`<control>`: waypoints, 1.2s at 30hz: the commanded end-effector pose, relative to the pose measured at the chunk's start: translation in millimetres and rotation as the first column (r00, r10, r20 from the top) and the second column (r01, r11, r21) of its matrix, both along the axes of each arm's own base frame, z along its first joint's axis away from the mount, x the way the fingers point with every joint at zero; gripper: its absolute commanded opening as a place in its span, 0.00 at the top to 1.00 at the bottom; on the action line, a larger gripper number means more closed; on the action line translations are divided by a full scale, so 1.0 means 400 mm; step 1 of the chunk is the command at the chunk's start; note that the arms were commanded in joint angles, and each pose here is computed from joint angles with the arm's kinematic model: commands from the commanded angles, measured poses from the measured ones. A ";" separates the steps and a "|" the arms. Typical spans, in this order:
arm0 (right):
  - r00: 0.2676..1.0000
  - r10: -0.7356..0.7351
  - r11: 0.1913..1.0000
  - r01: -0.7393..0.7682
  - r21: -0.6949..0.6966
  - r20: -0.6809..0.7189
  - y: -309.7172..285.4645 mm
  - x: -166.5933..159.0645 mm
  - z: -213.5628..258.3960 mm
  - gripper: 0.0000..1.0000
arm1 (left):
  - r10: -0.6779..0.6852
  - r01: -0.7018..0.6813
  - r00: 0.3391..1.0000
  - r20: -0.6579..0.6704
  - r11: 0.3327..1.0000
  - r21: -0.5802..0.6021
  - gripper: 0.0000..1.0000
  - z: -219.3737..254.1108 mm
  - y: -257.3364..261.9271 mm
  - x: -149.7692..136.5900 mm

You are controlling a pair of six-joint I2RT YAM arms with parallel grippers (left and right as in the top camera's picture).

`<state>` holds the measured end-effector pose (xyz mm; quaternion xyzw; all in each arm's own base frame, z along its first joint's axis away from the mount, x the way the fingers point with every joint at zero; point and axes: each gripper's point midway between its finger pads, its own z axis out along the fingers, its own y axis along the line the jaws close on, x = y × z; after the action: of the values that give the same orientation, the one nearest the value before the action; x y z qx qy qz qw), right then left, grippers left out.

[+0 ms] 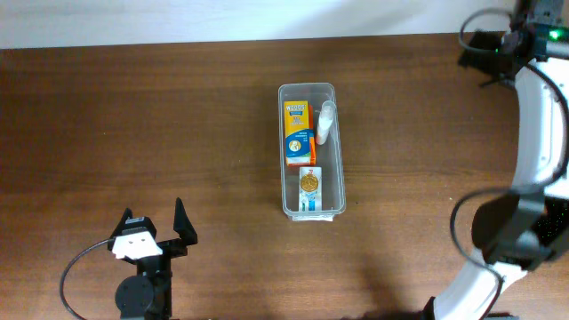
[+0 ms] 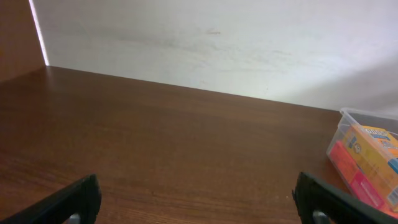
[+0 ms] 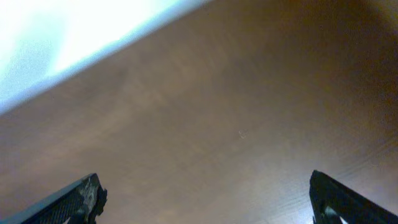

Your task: Pack container

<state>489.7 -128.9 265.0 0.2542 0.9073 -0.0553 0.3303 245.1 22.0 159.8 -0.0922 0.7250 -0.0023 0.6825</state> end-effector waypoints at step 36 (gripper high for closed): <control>0.707 0.441 0.896 -0.308 -0.321 0.553 0.317 -0.358 0.178 0.02 | 0.013 -0.013 1.000 0.001 1.000 0.017 0.01 -0.001 0.006 -0.001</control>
<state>365.9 -6.6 337.2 0.0514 0.7834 0.0026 0.6194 245.0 22.0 159.8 -0.0924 0.7250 -0.0025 0.6825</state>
